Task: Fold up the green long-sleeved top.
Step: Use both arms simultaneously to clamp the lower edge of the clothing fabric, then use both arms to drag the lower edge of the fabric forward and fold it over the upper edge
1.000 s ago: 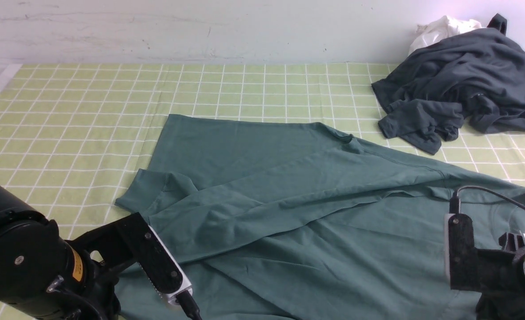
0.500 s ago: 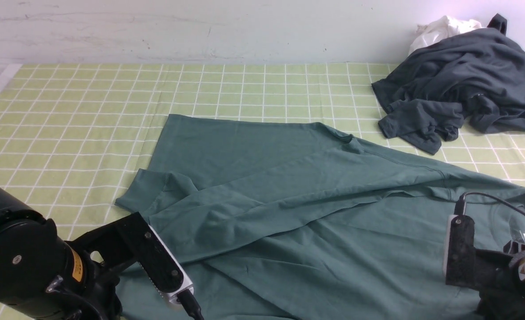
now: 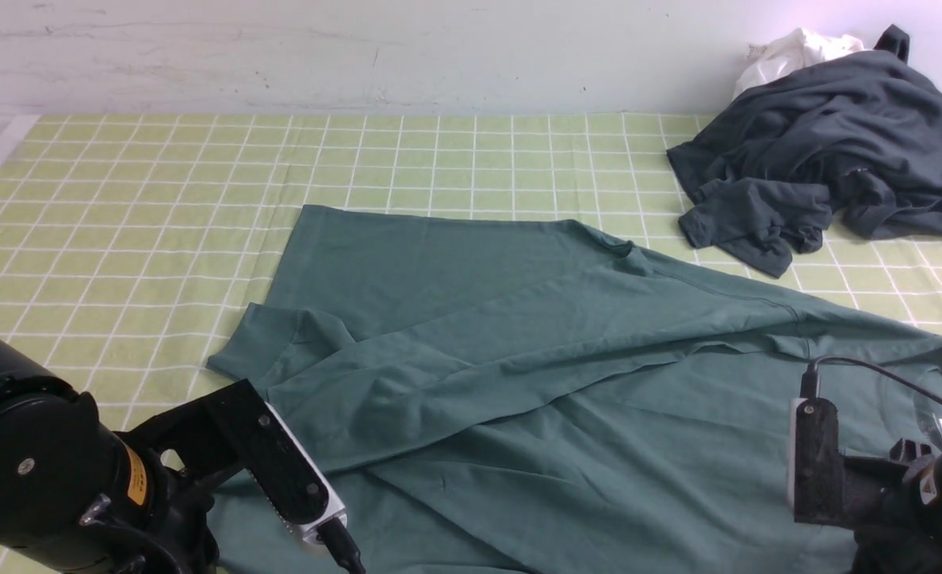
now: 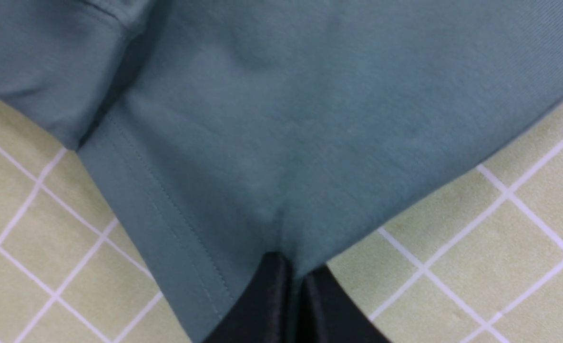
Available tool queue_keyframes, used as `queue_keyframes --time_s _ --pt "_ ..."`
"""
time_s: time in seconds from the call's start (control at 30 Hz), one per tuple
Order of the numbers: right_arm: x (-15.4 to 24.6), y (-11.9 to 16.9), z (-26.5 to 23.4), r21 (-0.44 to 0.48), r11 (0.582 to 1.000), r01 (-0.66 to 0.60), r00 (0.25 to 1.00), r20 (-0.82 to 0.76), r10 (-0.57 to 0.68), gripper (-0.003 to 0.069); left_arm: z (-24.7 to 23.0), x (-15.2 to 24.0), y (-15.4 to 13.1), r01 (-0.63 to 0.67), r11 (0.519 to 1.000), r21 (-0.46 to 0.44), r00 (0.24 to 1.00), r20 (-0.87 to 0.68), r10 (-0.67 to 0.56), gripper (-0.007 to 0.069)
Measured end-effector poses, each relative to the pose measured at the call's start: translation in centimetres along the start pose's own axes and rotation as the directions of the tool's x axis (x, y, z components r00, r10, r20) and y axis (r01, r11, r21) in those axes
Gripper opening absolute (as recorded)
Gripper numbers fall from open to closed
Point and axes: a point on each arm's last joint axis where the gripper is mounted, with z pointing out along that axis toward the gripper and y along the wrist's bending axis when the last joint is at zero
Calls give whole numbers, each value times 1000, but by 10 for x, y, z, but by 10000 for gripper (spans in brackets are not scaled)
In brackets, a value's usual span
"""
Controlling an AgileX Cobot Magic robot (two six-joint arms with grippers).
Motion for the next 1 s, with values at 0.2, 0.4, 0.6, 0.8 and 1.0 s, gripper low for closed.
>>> queue_keyframes --time_s 0.2,0.4,0.6,0.8,1.0 --pt "-1 -1 -6 42 999 -22 999 25 21 -1 0 0 0 0 1000 0 1000 0 0 -1" --pt "1 -1 -22 93 992 -88 995 64 82 -3 -3 1 0 26 1000 -10 1000 11 -26 -1" --pt "-5 -18 -50 156 911 -383 920 152 361 -3 -15 0 28 341 936 -84 938 100 -332 1" --pt "-18 -51 -64 230 858 -458 886 195 421 -3 -34 -34 71 497 864 -85 848 257 -462 6" --pt "-37 -110 -59 338 856 -391 920 161 357 -3 -28 -108 133 504 857 -112 817 385 -430 6"
